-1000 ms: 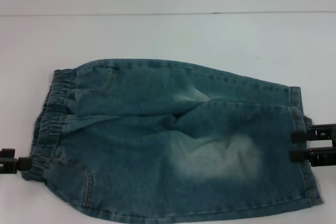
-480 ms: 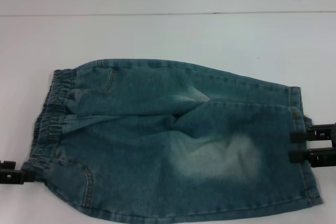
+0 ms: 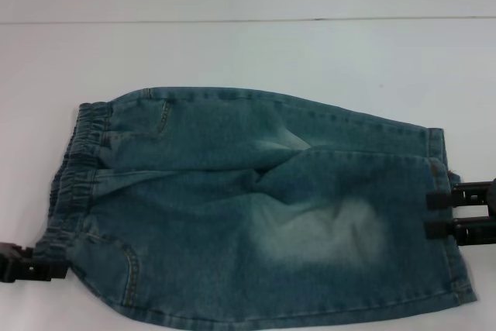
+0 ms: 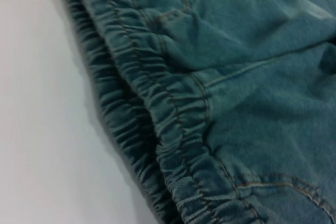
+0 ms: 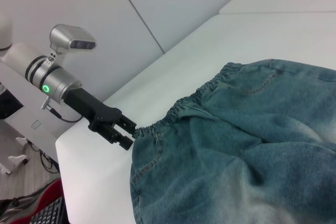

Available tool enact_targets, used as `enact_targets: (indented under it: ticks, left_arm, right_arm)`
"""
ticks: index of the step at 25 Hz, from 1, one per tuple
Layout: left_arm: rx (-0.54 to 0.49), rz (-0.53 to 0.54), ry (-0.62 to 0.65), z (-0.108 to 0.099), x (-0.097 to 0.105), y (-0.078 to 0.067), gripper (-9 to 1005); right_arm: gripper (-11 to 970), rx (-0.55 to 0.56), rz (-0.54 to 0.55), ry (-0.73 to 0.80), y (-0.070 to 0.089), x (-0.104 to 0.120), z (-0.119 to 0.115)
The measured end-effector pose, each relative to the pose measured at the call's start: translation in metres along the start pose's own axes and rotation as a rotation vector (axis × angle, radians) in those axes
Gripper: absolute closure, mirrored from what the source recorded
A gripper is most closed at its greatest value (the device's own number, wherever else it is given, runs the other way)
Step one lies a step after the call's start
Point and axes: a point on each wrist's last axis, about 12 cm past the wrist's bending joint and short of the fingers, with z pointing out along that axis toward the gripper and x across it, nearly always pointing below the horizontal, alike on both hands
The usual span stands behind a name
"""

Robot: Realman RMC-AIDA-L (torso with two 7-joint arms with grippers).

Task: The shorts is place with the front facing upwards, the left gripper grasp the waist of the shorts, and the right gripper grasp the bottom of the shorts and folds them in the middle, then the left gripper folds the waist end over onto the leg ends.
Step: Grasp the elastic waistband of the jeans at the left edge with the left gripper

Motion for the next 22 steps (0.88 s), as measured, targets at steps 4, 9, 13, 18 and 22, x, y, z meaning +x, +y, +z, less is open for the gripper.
enact_targets:
  ticks: [4,9,13,18,22]
  left_arm:
    - [-0.007,0.023,0.006,0.0027,-0.0021,-0.0025,342]
    - [-0.010,0.027,-0.009,0.0030,-0.0034,-0.0041,520]
    - [-0.015,0.033,-0.016,0.0026,-0.0051,-0.0052,606]
    - [-0.010,0.036,-0.026,0.0031,-0.0060,-0.0057,714]
    - [0.013,0.046,-0.053,0.0037,-0.0086,-0.0086,858]
  right_arm:
    - [247,0.002,0.000,-0.001,-0.0002,0.0000,-0.0004]
    - [247,0.006,0.001,-0.006,-0.0004,0.0004,-0.0007]
    - [248,0.010,0.002,-0.010,-0.0007,0.0004,-0.0013]
    - [246,0.010,0.001,-0.012,-0.0008,0.0001,-0.0013]
    - [246,0.020,-0.006,-0.055,-0.0021,-0.0082,-0.0068]
